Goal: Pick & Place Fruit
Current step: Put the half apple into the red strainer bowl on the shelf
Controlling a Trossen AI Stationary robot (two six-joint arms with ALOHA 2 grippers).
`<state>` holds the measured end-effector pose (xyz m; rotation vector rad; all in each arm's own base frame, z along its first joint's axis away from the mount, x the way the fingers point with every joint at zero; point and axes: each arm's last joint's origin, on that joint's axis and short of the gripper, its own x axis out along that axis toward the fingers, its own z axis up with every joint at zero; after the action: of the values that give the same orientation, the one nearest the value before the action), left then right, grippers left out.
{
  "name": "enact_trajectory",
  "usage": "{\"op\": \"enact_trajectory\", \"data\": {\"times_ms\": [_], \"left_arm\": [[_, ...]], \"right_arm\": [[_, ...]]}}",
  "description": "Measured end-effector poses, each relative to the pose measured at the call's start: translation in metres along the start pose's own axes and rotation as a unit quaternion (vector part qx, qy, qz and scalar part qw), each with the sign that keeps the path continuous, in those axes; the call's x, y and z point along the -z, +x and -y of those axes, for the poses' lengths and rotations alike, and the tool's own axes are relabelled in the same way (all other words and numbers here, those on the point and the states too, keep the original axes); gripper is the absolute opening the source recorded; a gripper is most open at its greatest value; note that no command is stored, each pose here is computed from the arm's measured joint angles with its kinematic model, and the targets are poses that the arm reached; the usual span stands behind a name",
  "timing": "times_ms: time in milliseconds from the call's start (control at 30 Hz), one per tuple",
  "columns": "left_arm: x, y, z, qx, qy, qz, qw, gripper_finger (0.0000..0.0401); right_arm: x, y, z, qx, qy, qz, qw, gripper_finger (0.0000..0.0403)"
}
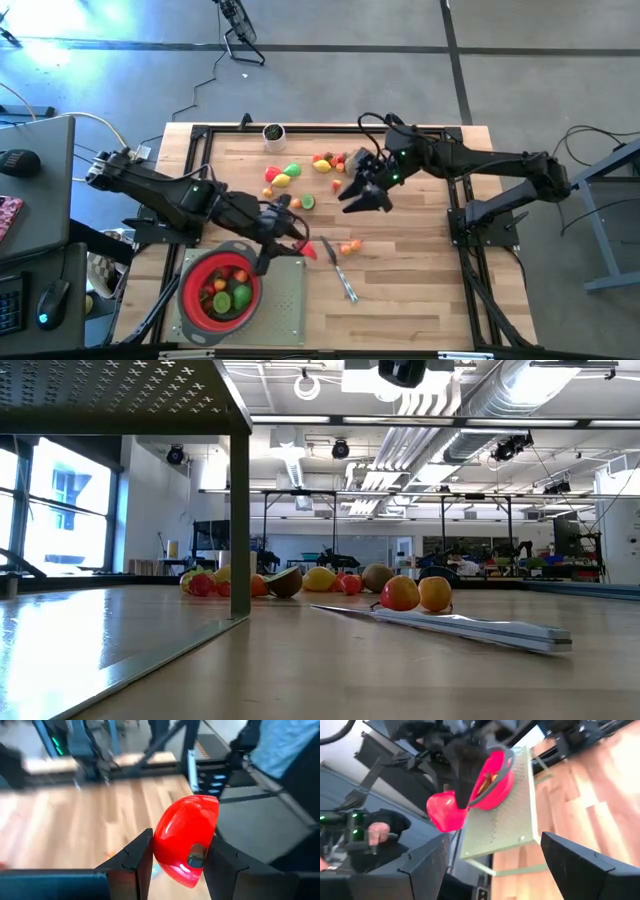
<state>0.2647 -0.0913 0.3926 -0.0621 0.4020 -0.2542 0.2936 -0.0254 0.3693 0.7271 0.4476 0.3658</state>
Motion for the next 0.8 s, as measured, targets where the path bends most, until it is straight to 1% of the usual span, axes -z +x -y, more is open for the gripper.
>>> {"op": "enact_trajectory", "data": {"times_ms": [100, 200, 333, 467, 633, 800], "left_arm": [[0.004, -0.002, 0.000, 0.039, -0.058, -0.029, 0.997, 0.0132], [0.007, -0.002, 0.003, 0.079, -0.119, -0.056, 0.988, 0.0132], [0.007, -0.003, 0.005, 0.096, -0.195, -0.069, 0.974, 0.0132], [0.009, -0.003, 0.005, 0.091, -0.267, -0.086, 0.955, 0.0132], [0.013, 0.000, 0.004, 0.078, -0.335, -0.114, 0.932, 0.0132], [0.019, 0.003, 0.001, 0.019, -0.371, -0.122, 0.920, 0.0132]], "right_arm": [[-0.001, 0.000, 0.001, 0.015, -0.013, 0.012, 1.000, 0.0300], [-0.001, 0.000, 0.001, 0.022, -0.024, 0.016, 0.999, 0.0293], [0.001, 0.003, -0.002, 0.036, -0.050, 0.025, 0.998, 0.0281], [0.005, 0.008, -0.007, 0.052, -0.081, 0.029, 0.995, 0.0269], [0.009, 0.013, -0.013, 0.070, -0.104, 0.036, 0.991, 0.0255], [0.012, 0.017, -0.017, 0.084, -0.121, 0.045, 0.988, 0.0251]]}}
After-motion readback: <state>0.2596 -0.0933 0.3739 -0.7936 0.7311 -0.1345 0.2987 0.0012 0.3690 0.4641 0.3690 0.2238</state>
